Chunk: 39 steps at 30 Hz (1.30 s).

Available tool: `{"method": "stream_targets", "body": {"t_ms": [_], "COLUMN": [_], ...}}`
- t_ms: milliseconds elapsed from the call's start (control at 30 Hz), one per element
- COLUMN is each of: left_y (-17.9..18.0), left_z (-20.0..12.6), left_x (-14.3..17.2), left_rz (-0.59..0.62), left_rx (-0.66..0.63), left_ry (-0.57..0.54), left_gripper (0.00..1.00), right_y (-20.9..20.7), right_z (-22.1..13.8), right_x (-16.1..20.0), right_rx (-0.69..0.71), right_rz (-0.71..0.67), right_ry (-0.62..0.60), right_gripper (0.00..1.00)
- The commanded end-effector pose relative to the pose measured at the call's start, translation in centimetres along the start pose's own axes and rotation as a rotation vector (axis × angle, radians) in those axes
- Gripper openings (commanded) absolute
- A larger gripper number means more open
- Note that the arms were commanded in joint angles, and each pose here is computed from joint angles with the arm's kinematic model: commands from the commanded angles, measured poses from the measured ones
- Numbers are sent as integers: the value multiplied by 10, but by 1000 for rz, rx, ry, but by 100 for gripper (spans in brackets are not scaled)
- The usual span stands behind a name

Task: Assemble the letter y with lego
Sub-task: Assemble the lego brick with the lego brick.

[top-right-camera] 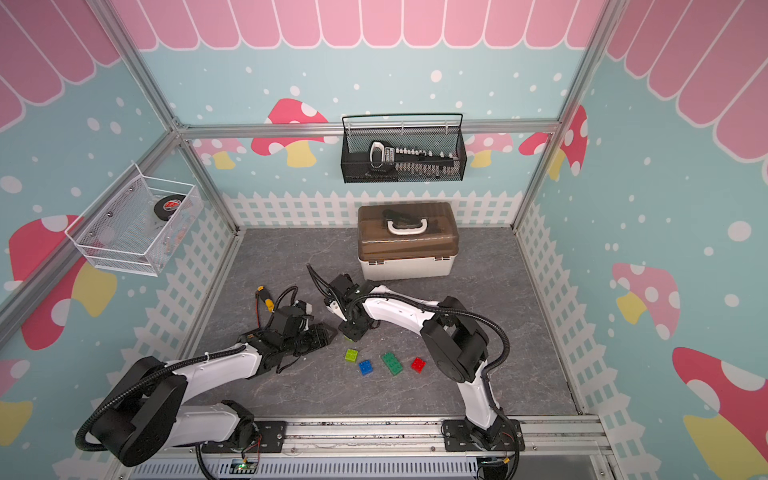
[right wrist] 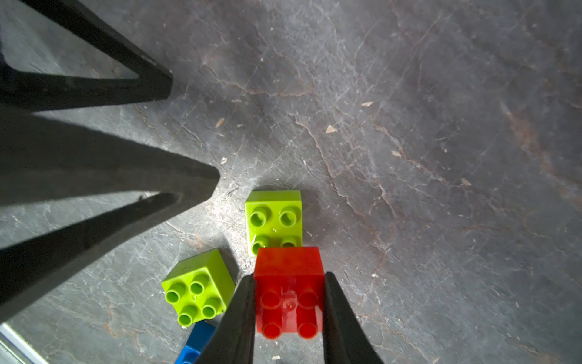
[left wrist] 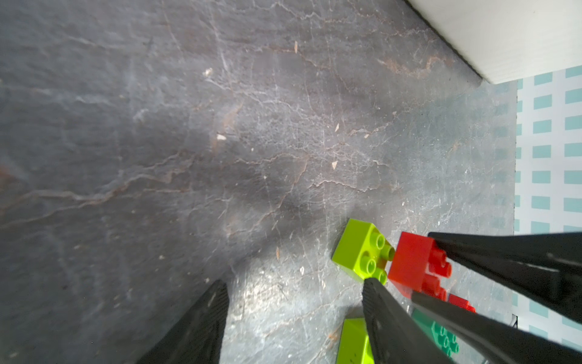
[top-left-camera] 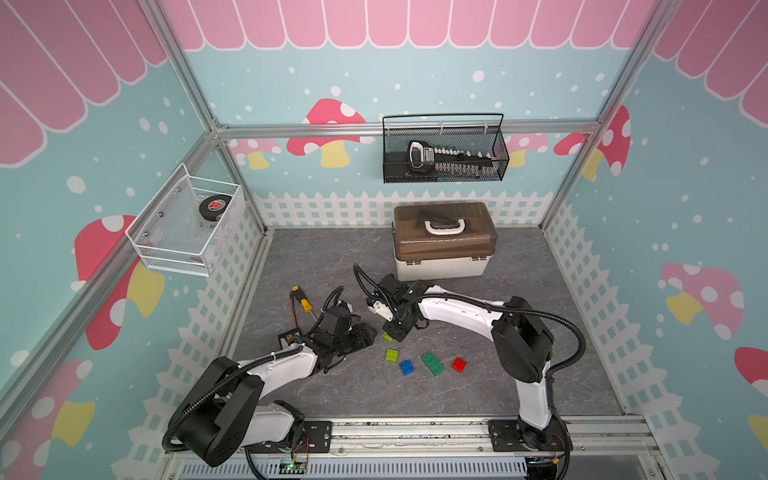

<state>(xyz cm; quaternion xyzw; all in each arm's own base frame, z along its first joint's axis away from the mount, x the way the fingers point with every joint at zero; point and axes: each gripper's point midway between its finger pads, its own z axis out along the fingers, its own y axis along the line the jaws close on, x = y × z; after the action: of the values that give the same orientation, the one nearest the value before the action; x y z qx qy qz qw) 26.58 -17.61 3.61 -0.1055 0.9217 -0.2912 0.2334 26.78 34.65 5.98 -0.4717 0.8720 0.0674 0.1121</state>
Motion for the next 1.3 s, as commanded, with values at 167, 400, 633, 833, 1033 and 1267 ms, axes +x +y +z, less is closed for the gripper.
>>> {"method": "stream_targets", "body": {"t_ms": [167, 400, 633, 833, 1033, 1267], "left_y": [8, 9, 10, 9, 9, 7], "left_z": [3, 2, 3, 3, 4, 4], "left_x": [2, 2, 3, 2, 2, 1], "left_rz": [-22, -22, -21, -24, -24, -23], "left_rx": [-28, -30, -30, -30, -28, -22], "left_ry": [12, 10, 16, 12, 13, 16], "left_gripper": [70, 70, 70, 70, 70, 70], "right_y": [12, 12, 8, 4, 1, -6], "right_z": [7, 14, 19, 18, 19, 21], "right_x": [4, 6, 10, 16, 23, 24], "right_rx": [-35, -23, 0, 21, 42, 84], "right_rz": [-50, -53, -61, -77, -70, -15], "right_ry": [37, 57, 89, 113, 126, 128], "right_gripper": [20, 20, 20, 20, 19, 19]}}
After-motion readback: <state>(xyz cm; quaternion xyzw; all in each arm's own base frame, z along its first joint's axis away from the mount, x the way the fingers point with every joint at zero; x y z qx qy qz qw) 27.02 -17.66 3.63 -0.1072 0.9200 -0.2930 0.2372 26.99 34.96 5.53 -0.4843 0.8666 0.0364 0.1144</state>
